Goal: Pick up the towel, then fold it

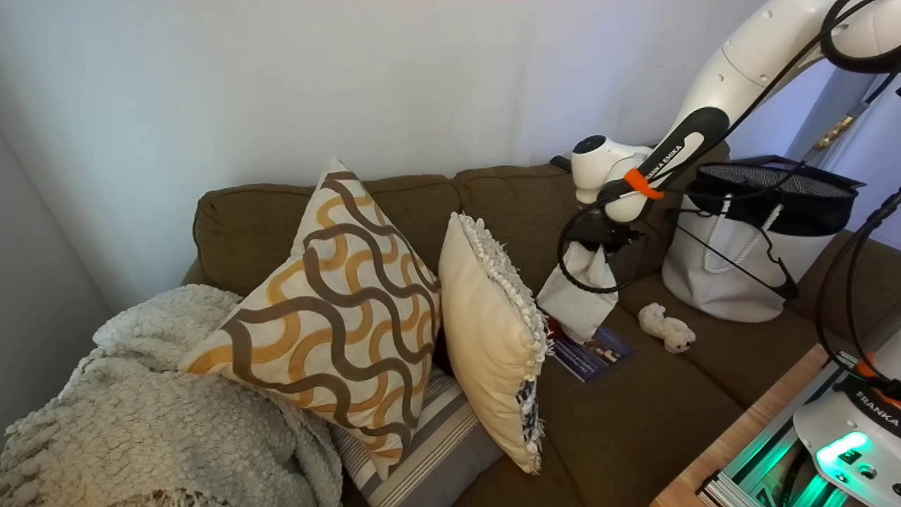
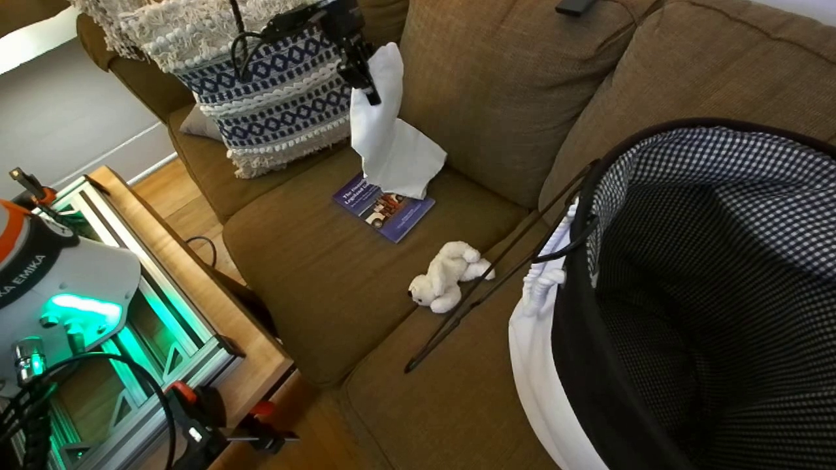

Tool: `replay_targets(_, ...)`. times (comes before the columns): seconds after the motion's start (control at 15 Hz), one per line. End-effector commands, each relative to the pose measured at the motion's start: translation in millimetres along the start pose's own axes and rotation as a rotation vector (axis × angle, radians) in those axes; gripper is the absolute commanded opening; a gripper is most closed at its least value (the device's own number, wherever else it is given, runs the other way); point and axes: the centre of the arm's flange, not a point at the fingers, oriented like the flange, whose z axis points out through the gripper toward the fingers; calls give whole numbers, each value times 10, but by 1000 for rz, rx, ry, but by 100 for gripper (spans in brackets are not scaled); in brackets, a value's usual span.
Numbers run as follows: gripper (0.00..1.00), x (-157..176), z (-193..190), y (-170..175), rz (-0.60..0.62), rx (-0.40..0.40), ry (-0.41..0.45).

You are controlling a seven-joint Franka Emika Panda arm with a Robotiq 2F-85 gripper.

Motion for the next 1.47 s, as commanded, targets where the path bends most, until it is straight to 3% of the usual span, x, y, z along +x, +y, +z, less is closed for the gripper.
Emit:
replay_targets(0.0,1,708,-103,728,196,53,-9)
replay_targets(0.33,1,1661,-847,1501,432,152,118)
replay_targets(0.53,1,1884,-1306,1771,537,189,210)
replay_targets(0.73,1,1879,-1364,1699,565,179,250)
replay_targets(0.93,1,1689,-1004,1345,516,121,227)
replay_targets(1.13,1,1344,-365,915,420,69,130)
replay_targets(1.4,1,600,472,397,215,0,-30)
